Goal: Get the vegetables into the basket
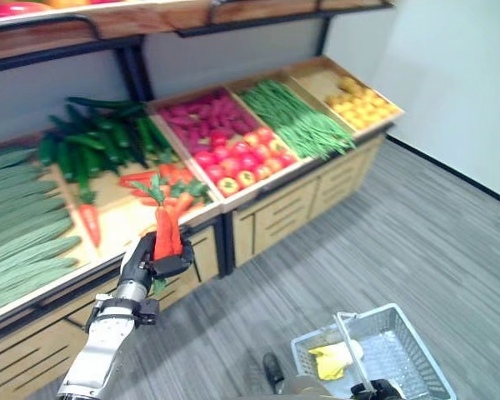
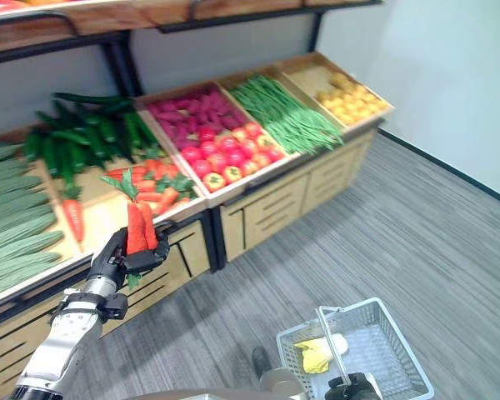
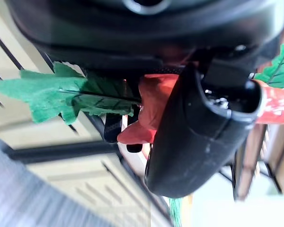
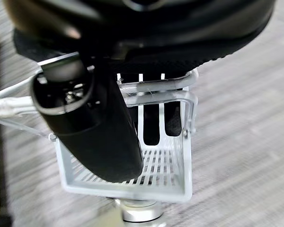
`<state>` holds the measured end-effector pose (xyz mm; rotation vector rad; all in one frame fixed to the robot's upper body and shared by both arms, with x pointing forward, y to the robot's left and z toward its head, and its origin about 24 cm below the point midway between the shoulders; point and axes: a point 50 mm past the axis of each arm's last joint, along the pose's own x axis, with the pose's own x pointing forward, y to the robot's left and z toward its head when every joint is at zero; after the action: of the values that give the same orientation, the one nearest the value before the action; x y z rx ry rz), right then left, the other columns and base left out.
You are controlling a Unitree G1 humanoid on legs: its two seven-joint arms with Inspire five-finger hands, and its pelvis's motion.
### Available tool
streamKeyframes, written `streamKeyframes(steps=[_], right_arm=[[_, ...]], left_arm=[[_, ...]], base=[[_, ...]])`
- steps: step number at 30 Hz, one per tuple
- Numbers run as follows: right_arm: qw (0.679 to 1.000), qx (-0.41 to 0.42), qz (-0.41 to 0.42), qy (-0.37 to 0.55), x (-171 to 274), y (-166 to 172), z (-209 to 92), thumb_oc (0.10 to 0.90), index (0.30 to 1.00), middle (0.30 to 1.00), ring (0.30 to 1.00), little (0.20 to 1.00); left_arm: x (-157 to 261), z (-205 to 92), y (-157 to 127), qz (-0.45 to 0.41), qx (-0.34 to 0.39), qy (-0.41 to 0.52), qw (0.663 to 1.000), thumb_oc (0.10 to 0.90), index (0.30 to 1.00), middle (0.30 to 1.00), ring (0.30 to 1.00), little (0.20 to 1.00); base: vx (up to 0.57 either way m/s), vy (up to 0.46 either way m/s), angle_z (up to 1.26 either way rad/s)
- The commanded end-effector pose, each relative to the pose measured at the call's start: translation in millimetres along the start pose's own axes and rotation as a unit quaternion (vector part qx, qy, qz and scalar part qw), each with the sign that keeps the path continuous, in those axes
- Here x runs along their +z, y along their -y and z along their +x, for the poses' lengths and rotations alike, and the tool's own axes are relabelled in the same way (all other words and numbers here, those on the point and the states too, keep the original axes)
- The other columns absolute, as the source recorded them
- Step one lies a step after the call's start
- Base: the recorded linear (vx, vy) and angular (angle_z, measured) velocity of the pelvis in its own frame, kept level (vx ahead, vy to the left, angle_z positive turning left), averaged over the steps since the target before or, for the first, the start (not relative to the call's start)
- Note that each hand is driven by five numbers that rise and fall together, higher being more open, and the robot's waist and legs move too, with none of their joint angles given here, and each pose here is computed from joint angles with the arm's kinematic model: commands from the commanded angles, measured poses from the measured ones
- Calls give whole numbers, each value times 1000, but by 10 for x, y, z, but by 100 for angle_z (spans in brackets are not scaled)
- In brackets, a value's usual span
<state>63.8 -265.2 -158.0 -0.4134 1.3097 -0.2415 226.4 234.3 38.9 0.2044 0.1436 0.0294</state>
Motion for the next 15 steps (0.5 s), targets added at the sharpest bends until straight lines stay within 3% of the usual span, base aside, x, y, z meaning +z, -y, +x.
streamKeyframes(steps=[1,6,15], right_arm=[[999,-31,-12,26,107,186,23,400,300,300,300,300],[999,-36,-7,18,62,196,21,400,300,300,300,300],[999,-52,4,12,16,279,20,400,300,300,300,300]], left_arm=[[611,22,-64,-6,5,160,987,400,300,300,300,300],[585,32,-3,-9,-5,155,988,400,300,300,300,300],[555,40,90,-29,-11,149,988,400,300,300,300,300]], base=[[21,-38,-112],[82,-76,-49],[78,-84,2]])
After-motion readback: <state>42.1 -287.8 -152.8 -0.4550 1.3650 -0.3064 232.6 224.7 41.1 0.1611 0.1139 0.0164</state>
